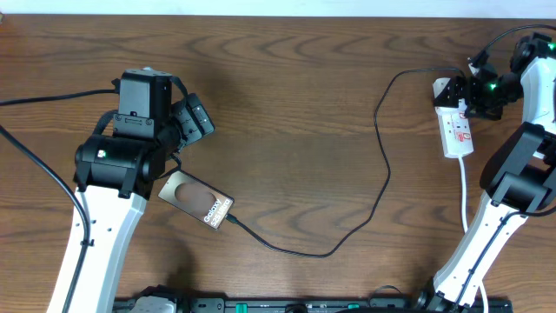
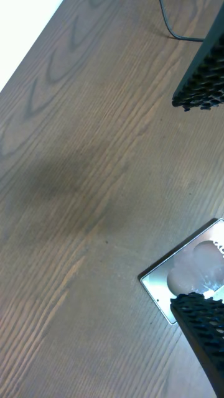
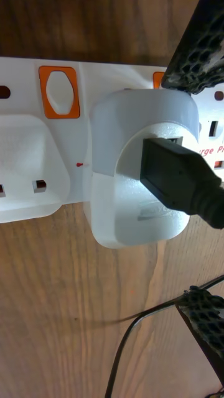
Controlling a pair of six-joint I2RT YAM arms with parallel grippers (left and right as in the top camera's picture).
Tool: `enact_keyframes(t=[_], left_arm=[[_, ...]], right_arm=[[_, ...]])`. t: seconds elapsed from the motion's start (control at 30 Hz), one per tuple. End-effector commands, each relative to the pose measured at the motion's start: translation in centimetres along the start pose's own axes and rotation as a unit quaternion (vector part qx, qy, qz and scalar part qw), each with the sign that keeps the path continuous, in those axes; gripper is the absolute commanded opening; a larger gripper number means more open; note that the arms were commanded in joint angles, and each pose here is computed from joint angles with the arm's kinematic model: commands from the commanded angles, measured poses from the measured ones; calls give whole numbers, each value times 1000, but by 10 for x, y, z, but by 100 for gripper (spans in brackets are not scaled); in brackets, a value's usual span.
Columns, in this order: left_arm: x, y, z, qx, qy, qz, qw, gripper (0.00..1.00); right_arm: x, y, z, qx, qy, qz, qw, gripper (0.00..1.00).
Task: Plug charger to phone and switch on socket
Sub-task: 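Press down the orange socket switch with the right gripper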
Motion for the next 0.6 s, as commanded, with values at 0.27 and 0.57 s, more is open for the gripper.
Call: enact_keyframes(t=[0.27, 0.57], left_arm=[[5, -1, 4, 4, -10, -10, 1000, 93], [6, 2, 4, 14, -12, -10, 1000, 93]], right_arm=[[2, 7, -13, 36, 5, -2, 999, 99], [-3, 5, -25, 43, 20, -8, 999, 99]])
Point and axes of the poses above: each gripper's point midway between its finger pads, its own z axis back along the fingers, its own y axis along the line the jaws close on, x = y × z, the point moved 3 cm from there along z, back along the fingers, and after that the axes turned 4 degrees about -z, right-handed, at the moved point
